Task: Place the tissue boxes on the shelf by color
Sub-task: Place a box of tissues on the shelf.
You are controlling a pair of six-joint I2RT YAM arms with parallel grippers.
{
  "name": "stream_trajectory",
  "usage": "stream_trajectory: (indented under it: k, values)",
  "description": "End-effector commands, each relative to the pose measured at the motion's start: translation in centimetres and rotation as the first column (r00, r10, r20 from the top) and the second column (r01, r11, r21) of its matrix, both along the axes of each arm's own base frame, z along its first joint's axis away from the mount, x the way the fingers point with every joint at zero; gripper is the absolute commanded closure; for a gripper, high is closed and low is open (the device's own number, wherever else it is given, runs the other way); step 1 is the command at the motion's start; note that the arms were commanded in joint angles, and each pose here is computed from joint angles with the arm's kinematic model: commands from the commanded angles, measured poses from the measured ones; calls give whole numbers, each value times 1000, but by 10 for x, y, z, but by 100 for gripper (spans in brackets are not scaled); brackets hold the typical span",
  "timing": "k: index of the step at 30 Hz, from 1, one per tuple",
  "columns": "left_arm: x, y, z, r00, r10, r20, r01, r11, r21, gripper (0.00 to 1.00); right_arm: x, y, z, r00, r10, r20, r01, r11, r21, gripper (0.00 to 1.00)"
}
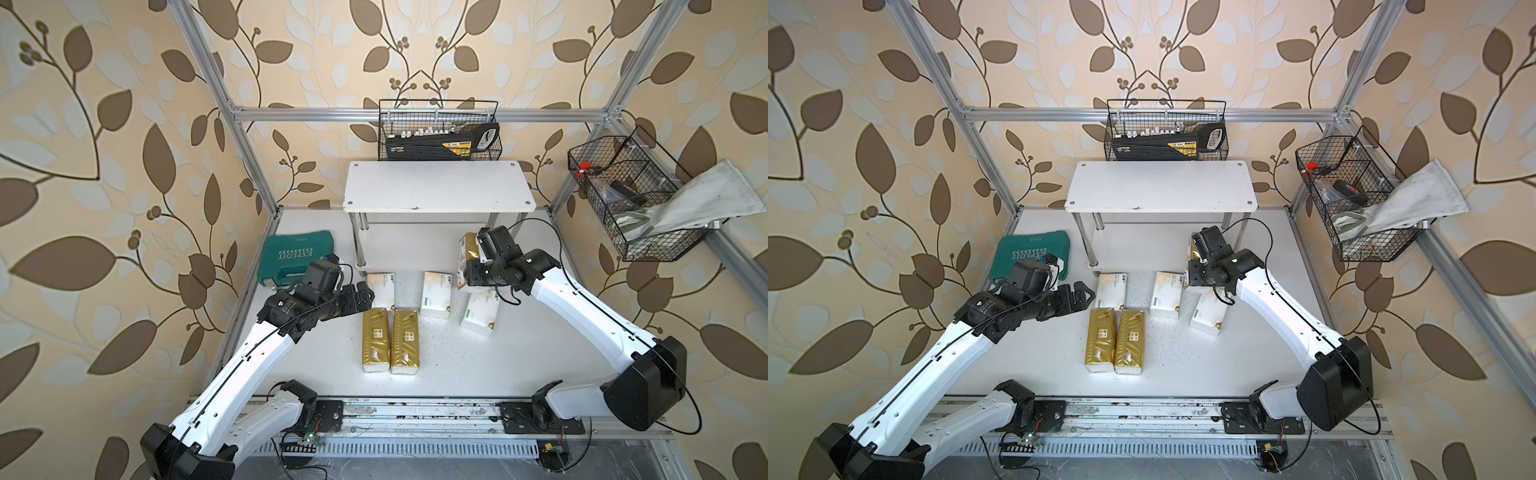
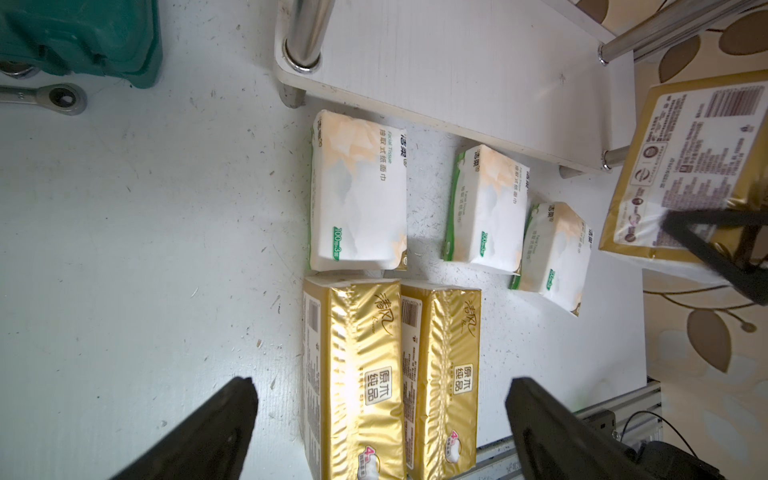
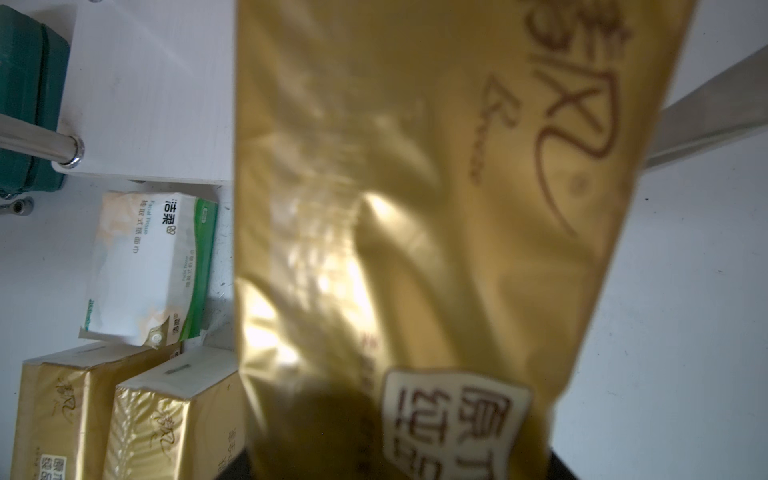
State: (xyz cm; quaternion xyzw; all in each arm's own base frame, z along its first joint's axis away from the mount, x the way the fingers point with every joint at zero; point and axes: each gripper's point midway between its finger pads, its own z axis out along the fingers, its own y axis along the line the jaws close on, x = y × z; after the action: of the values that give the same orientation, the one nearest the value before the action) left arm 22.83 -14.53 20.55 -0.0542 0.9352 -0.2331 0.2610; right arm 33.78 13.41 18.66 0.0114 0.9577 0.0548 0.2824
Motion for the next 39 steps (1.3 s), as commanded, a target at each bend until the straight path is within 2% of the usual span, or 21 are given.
stream_trajectory:
  k: [1, 13, 27, 31, 33, 39]
  values:
    - [1, -8, 13, 999, -41, 32, 41, 999, -15, 1, 24, 4, 14, 998, 8, 70, -9, 1000, 7, 45]
    - [0, -12, 7, 999, -45, 7, 45, 999, -25, 1, 59, -6, -9, 992, -88, 92, 92, 995, -34, 44]
    - [-2, -20, -2, 998, -55, -20, 54, 998, -30, 1, 107, -19, -28, 982, -151, 115, 168, 973, -159, 40]
    - [-3, -21, -4, 998, -54, -24, 53, 998, -30, 1, 117, -22, -36, 983, -155, 99, 171, 969, -178, 30]
    - [-4, -21, -4, 998, -56, -26, 55, 998, -30, 1, 119, -23, -39, 984, -155, 87, 168, 968, -184, 20]
    - [-4, -23, -5, 998, -54, -25, 54, 998, -32, 1, 113, -23, -34, 985, -152, 82, 164, 972, -166, 1]
